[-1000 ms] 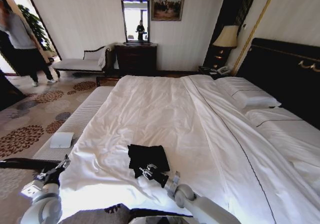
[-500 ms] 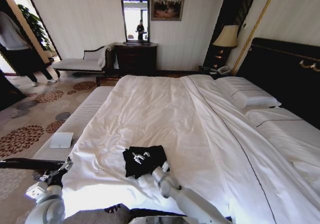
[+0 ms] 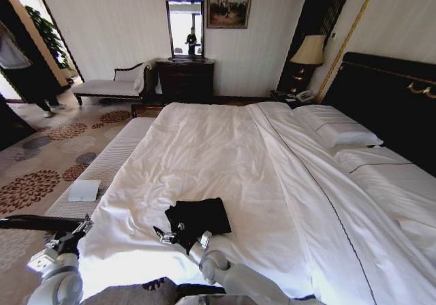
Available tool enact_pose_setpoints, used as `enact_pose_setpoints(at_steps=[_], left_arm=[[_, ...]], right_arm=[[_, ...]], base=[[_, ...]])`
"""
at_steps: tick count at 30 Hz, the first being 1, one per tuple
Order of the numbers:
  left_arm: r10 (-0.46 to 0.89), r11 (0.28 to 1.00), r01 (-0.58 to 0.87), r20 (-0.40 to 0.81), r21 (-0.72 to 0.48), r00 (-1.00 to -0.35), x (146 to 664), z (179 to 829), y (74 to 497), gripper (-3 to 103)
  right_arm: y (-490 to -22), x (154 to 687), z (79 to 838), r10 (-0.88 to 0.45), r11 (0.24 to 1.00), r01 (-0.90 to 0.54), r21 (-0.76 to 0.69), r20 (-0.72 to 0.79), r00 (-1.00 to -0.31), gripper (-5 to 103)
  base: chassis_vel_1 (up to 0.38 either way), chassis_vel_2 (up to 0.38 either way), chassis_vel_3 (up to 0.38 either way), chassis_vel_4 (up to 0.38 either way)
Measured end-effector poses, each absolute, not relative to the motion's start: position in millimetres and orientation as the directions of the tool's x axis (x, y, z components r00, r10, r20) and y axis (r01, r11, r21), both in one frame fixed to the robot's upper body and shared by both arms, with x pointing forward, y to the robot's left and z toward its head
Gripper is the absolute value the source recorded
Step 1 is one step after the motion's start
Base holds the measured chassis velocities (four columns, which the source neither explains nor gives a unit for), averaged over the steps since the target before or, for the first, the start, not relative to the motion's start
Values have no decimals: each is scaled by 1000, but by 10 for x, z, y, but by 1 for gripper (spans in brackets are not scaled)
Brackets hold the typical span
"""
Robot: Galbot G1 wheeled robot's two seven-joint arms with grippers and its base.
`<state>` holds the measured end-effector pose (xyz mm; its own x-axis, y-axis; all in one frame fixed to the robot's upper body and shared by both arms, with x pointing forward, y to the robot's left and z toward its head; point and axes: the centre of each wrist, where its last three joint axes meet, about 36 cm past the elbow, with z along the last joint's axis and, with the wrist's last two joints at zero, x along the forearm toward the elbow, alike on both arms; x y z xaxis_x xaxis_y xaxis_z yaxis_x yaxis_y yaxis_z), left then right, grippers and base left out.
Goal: Fold the clothes on the bed.
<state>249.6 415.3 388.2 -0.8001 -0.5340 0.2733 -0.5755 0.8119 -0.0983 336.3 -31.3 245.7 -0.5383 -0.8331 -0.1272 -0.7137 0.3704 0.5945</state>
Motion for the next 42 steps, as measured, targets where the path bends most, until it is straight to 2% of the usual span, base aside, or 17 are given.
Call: enact_pose_setpoints(at_steps=[2,3,5,7,8,10,11,13,15,17,21,22,28,34,42], left_arm=[[-516,824,-558,274,-103,-812,2495,3879,4117,100],[-500,834,-542,271,-108,-823,2502,3888,4091,100],[-490,839,-532,269,-111,-829,2507,3894,4076,100],[-415,877,-461,269,-137,-869,2530,3914,3951,100],[-415,877,-461,269,-137,-869,2530,3914,3951,100],[-360,903,-406,263,-144,-895,2545,3934,3854,100],[-323,922,-363,251,-136,-913,2555,3952,3772,100],[-257,955,-283,223,-92,-940,2564,4007,3583,100],[-244,961,-265,212,-81,-946,2560,4025,3528,100],[-182,980,-189,111,-61,-977,2546,4076,3261,100],[-129,990,-132,65,-54,-990,2509,4135,3021,100],[-98,994,-100,45,-49,-994,2448,4151,2850,100],[23,998,23,2,-66,-1000,2199,4284,2472,100],[88,994,93,-94,-51,-992,2154,4463,2434,100],[92,994,98,-104,-54,-990,2157,4485,2449,100]], right_arm=[[-604,3550,2580,-817,367,-751,549,-197,-543,100],[-820,3699,2659,-796,401,-756,517,-212,-567,100],[-950,3790,2696,-782,429,-755,496,-215,-585,100],[-1562,4143,2839,-679,597,-691,407,-202,-706,100],[-1562,4143,2839,-679,597,-691,407,-202,-706,100],[-1940,4287,2969,-576,710,-601,367,-189,-796,100],[-2213,4345,3096,-484,794,-516,321,-179,-857,100],[-2661,4274,3301,-310,923,-342,176,-186,-932,100],[-2762,4231,3354,-270,944,-298,138,-193,-943,100],[-3147,3880,3586,-138,990,-143,9,-204,-969,100],[-3323,3438,3719,-27,997,-14,-70,-192,-981,100],[-3335,3089,3773,47,993,65,-98,-175,-983,100],[-3197,2507,4047,200,968,222,-114,-179,-963,100],[-3122,2414,4229,219,965,243,-102,-207,-954,100],[-3104,2421,4237,213,967,236,-97,-205,-955,100]], base=[[0,0,0,0],[0,0,0,0],[0,0,0,0],[0,0,0,0],[0,0,0,0],[0,0,0,0],[0,0,0,0],[0,0,0,0],[0,0,0,0],[0,0,0,0],[0,0,0,0],[0,0,0,0],[0,0,0,0],[0,0,0,0],[0,0,0,0]])
